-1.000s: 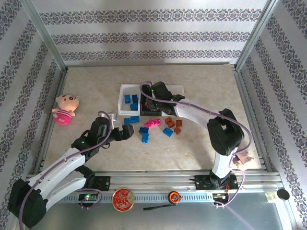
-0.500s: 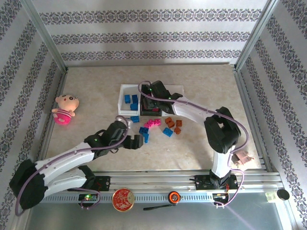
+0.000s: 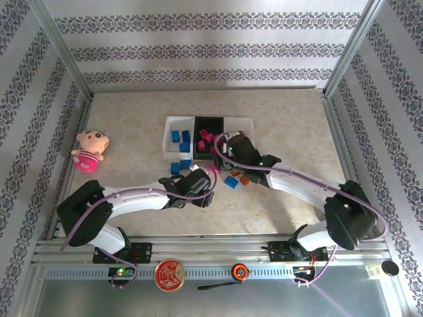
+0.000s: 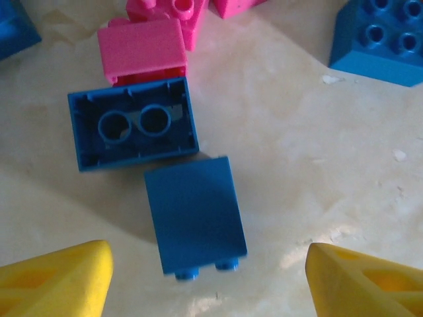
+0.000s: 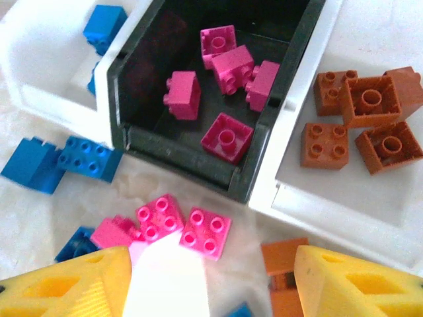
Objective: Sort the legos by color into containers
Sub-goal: Pick up the lego from the center of the table, then place the lego in the container.
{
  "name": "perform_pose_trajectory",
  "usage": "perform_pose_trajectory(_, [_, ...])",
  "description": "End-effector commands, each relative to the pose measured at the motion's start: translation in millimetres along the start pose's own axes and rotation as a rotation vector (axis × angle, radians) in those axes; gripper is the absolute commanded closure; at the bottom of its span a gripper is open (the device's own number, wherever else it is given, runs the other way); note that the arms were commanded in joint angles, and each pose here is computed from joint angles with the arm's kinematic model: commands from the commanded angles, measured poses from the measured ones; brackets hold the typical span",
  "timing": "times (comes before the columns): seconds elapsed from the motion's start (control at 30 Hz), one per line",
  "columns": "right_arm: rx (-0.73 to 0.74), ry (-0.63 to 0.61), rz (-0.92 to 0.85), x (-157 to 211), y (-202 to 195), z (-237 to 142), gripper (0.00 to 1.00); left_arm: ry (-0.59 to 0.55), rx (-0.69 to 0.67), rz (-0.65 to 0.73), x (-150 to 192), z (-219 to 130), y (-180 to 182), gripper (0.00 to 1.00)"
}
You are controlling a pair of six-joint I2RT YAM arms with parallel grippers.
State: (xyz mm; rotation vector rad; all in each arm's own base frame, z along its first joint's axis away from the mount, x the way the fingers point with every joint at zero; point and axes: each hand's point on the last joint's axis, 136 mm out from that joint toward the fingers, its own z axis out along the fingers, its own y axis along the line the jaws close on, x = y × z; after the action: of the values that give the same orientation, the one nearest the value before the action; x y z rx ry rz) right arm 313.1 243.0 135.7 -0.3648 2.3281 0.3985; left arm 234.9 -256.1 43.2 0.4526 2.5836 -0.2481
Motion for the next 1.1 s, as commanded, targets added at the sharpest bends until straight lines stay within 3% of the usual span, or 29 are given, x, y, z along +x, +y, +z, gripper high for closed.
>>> perform_pose_trajectory(0.0, [0.001,-0.06,0.023,0,-1,-17,0.33,0.003,-0.051,0.055,-3,11,1,0.26])
perform_pose_trajectory(0.4, [-0.014,-0.109,0.06,37,-12,-48,0.33,-0.005,-0.015,0.061,-6,28,-11,0.57])
perform_pose_trajectory(0.5, [-0.012,-0.116,0.068,42,-16,-52,0.32,-0.013,-0.001,0.045,-4,22,-10,0.67])
perform_pose_trajectory(0.63, [-0.006,-0.137,0.073,42,-19,-57,0.32,-0.074,0.033,0.006,-10,-4,-6,0.72])
perform_pose_trajectory(0.77, [-0.007,-0.139,0.08,44,-20,-57,0.32,-0.18,0.099,-0.097,-41,-43,9,0.74])
perform_pose_trajectory(0.9, [-0.011,-0.13,0.087,46,-19,-53,0.32,-0.286,0.132,-0.244,-86,-72,49,0.76])
perform_pose_trajectory(1.07, [-0.022,-0.122,0.1,49,-18,-51,0.32,-0.361,0.068,-0.373,-133,-77,104,0.79])
